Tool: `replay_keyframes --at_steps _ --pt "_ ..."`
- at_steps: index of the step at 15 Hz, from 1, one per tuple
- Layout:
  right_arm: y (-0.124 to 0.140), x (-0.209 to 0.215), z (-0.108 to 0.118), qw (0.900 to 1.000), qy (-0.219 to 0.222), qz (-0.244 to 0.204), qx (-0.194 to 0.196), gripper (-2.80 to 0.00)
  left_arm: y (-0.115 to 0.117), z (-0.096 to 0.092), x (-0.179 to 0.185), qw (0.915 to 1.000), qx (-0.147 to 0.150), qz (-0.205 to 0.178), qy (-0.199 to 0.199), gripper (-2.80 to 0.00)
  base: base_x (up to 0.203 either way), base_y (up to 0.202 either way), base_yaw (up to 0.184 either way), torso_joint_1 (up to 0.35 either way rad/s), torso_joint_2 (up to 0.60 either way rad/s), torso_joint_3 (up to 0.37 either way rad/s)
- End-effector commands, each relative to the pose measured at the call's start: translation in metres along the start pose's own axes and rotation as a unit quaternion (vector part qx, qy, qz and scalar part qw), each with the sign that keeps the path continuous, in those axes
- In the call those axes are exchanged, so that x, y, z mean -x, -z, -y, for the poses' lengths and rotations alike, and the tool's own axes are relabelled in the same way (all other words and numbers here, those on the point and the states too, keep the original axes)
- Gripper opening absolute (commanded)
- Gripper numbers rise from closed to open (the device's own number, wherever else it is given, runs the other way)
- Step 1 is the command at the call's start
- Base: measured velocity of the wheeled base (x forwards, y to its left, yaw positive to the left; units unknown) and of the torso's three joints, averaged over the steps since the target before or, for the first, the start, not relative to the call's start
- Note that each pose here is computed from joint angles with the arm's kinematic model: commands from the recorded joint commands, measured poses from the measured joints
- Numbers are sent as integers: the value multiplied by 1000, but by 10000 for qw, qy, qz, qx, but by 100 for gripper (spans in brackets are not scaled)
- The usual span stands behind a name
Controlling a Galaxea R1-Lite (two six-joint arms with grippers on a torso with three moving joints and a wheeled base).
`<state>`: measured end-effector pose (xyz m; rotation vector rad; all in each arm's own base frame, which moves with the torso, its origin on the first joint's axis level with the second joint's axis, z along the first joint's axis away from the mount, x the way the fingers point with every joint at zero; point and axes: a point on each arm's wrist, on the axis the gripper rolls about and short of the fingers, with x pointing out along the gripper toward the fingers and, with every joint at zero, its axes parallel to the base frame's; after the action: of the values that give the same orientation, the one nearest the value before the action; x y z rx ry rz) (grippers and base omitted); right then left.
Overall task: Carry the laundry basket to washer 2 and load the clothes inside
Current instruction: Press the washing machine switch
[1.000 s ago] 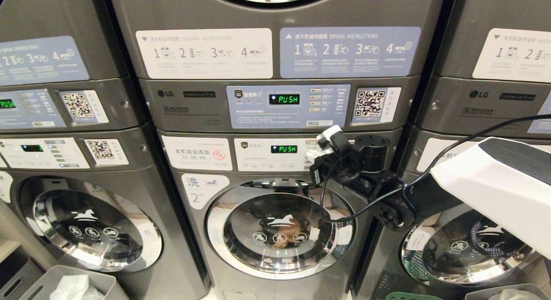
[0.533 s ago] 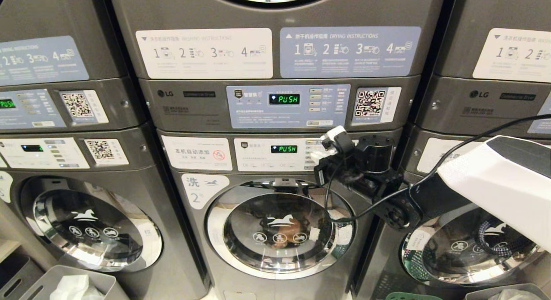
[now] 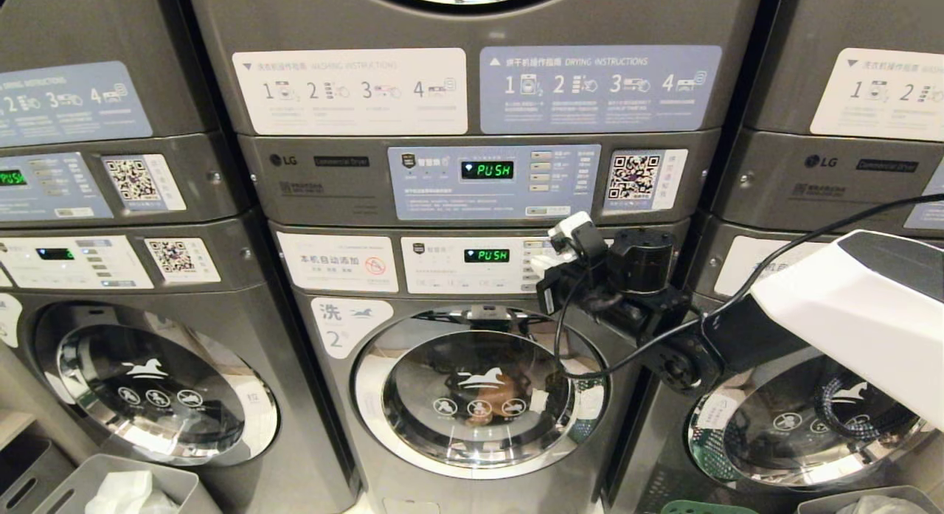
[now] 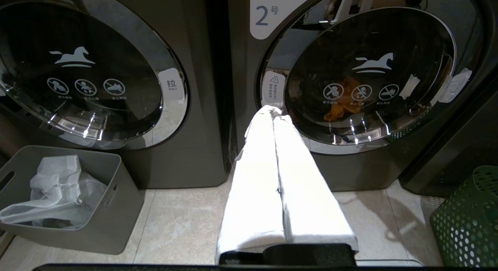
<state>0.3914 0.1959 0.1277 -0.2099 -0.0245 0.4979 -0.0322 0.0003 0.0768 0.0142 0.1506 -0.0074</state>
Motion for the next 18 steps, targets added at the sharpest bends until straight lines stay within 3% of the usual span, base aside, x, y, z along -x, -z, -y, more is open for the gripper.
replay_keyframes --at_steps 1,12,18 --pt "-2 -2 1 10000 24 74 12 -280 0 0 0 10000 -1 -6 -1 -280 0 0 0 0 0 0" --pt "-4 -2 -1 9999 72 79 11 -280 0 0 0 10000 -1 -6 -1 -280 0 0 0 0 0 0" --pt "3 33 -26 9988 -332 -347 2 -280 0 0 0 10000 -1 -6 -1 -280 0 0 0 0 0 0"
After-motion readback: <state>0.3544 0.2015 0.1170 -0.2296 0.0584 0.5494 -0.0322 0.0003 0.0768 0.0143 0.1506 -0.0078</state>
